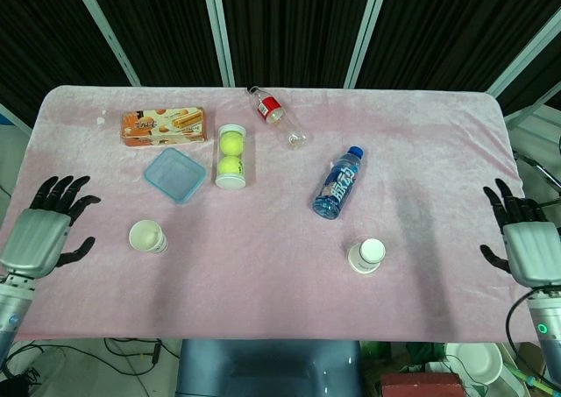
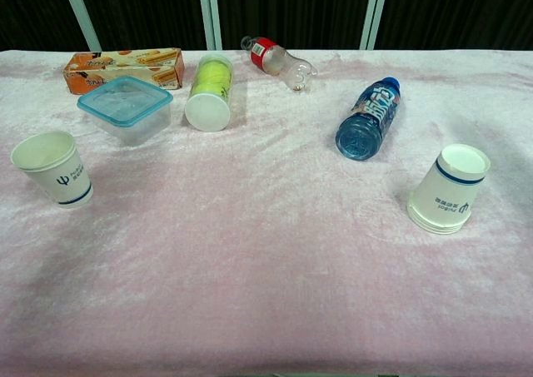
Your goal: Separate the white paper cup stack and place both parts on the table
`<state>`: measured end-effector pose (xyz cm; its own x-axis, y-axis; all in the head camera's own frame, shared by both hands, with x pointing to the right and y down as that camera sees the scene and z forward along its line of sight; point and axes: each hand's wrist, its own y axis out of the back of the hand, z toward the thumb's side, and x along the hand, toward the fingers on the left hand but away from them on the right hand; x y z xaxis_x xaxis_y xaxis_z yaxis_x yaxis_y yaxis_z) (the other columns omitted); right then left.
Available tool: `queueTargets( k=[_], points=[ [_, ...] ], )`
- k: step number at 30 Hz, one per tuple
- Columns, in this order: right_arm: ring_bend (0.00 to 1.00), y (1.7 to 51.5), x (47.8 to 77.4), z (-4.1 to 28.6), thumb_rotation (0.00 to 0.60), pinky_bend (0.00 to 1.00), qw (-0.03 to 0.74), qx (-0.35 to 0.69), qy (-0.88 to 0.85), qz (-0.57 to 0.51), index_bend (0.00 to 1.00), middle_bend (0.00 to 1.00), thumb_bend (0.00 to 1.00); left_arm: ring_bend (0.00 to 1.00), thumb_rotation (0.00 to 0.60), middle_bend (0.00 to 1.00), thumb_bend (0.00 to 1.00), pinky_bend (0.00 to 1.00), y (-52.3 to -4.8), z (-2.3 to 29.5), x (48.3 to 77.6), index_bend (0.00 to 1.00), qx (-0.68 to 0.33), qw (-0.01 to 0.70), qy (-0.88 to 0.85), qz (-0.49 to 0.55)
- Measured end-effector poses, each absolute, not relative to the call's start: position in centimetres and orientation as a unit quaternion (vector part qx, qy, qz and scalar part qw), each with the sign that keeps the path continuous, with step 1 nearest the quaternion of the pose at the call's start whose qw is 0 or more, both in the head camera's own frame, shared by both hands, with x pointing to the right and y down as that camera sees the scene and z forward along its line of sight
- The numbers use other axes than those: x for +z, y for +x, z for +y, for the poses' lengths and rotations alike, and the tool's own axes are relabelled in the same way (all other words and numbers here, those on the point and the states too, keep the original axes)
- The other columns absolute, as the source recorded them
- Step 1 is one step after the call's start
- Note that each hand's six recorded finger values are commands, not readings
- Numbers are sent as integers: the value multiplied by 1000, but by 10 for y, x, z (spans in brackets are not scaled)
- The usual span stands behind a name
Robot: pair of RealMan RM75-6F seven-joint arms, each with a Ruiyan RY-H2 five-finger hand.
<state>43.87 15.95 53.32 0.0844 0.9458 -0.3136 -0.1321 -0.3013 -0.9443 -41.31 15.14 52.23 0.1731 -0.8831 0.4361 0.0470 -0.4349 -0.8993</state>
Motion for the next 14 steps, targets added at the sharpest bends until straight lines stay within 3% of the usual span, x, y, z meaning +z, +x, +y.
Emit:
queueTargets(
  k=[6, 14],
  points=[
    [192, 452, 531, 197, 600, 191, 471, 575, -579, -335, 70, 0, 117, 0, 600, 48, 292, 0, -459, 197, 518, 242, -561, 411, -629, 347],
    [193, 448, 527, 206, 600, 190, 470, 568, -585, -339, 69, 0, 117, 0, 600, 46, 283, 0, -488, 218, 530, 218, -558, 379, -635, 377]
  ],
)
